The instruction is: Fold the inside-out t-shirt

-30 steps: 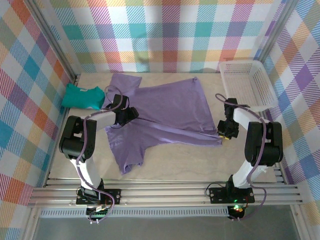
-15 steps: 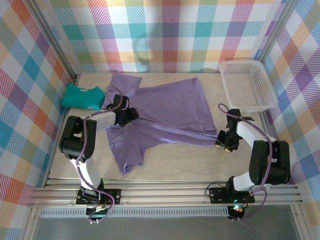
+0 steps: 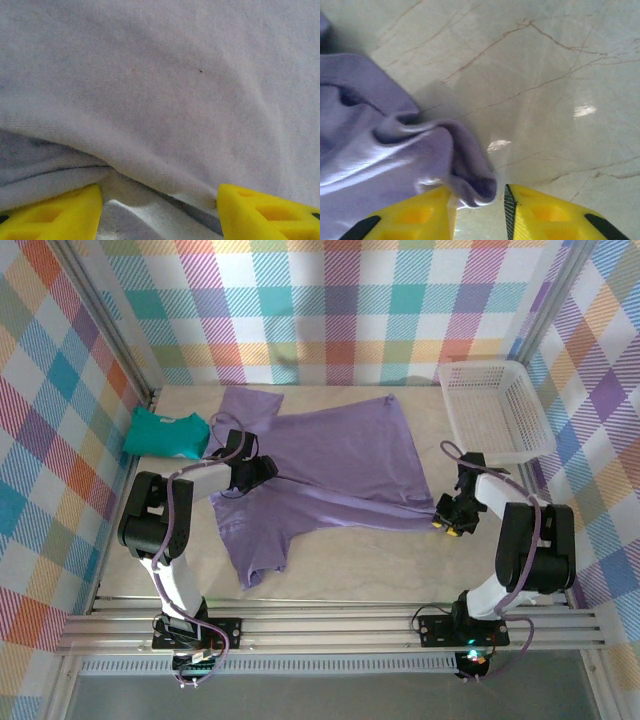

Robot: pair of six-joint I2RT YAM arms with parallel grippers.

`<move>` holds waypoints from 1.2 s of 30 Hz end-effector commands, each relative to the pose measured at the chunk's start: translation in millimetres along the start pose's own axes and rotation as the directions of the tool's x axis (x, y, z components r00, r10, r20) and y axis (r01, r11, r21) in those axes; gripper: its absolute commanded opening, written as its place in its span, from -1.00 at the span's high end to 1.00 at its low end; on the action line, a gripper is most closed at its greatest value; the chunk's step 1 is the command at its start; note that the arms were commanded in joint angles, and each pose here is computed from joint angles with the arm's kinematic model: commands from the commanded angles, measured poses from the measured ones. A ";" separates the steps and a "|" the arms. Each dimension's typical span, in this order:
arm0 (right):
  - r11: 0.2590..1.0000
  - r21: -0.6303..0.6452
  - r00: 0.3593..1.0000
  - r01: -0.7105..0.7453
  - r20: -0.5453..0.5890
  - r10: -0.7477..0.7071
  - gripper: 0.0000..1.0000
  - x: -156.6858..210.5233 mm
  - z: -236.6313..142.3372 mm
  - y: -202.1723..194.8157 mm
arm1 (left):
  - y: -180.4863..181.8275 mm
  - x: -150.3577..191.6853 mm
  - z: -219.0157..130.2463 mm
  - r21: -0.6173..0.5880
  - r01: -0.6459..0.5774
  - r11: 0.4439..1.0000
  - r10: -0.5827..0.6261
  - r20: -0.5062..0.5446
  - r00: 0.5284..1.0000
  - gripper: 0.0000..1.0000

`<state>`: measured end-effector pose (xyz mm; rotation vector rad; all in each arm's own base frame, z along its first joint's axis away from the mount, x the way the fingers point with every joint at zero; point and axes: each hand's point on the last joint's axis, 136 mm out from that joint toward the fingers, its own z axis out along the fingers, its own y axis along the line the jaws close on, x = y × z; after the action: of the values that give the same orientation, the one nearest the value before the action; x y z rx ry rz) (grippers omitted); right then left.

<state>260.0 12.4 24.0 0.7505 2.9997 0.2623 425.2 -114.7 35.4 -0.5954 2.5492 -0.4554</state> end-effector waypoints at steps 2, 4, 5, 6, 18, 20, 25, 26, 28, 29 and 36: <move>0.997 -0.082 1.000 -0.001 0.026 0.004 0.23 2.9 -15.8 10.6 | 5.7 1.7 -2.2 -0.001 0.020 1.000 -0.020 -0.010 1.000 -0.25; 0.997 -0.078 1.000 -0.012 0.028 0.014 0.18 1.2 -13.8 8.8 | 5.4 1.5 -2.7 0.000 0.020 1.000 -0.020 -0.009 1.000 -0.25; 0.997 -0.073 1.000 -0.016 0.023 0.018 0.16 0.3 -11.4 7.8 | 5.5 1.6 -2.7 -0.001 0.021 1.000 -0.021 -0.010 1.000 -0.25; 0.998 -0.066 1.000 -0.018 0.012 0.019 0.14 0.6 -8.7 7.2 | 5.7 1.8 -2.6 -0.001 0.020 1.000 -0.020 -0.010 1.000 -0.25; 0.998 -0.055 0.999 -0.038 -0.034 0.036 0.05 11.5 10.9 0.6 | 4.3 0.5 -5.7 0.003 0.021 1.000 -0.021 -0.005 1.000 -0.25; 0.997 -0.064 0.999 -0.034 -0.036 0.032 0.07 10.6 13.1 2.6 | 4.2 0.2 -6.4 0.003 0.020 1.000 -0.020 -0.003 1.000 -0.25; 0.996 -0.085 0.999 -0.031 -0.016 0.030 0.16 0.0 11.0 9.6 | 4.0 -0.3 -6.8 0.005 0.021 1.000 -0.021 0.000 1.000 -0.25; 0.996 -0.087 1.000 -0.029 -0.011 0.028 0.18 -2.0 10.7 10.1 | 3.8 -0.5 -7.0 0.006 0.022 1.000 -0.022 0.001 1.000 -0.25; 0.995 -0.093 1.000 -0.029 -0.011 0.028 0.28 -3.6 11.6 12.0 | 4.4 0.3 -7.3 0.005 0.021 1.000 -0.021 0.000 1.000 -0.25; 0.995 -0.099 1.000 -0.030 -0.013 0.029 0.33 -3.6 12.4 13.0 | 5.0 0.6 -7.2 0.003 0.022 1.000 -0.022 0.000 1.000 -0.25; 0.992 -0.124 0.999 -0.017 0.038 0.021 0.71 -9.8 3.2 17.1 | 5.1 1.4 -8.4 0.004 0.020 1.000 -0.020 -0.002 1.000 -0.25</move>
<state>252.0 12.8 14.5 0.8329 2.9988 0.3213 423.8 -114.5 35.5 -0.5953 2.5493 -0.4558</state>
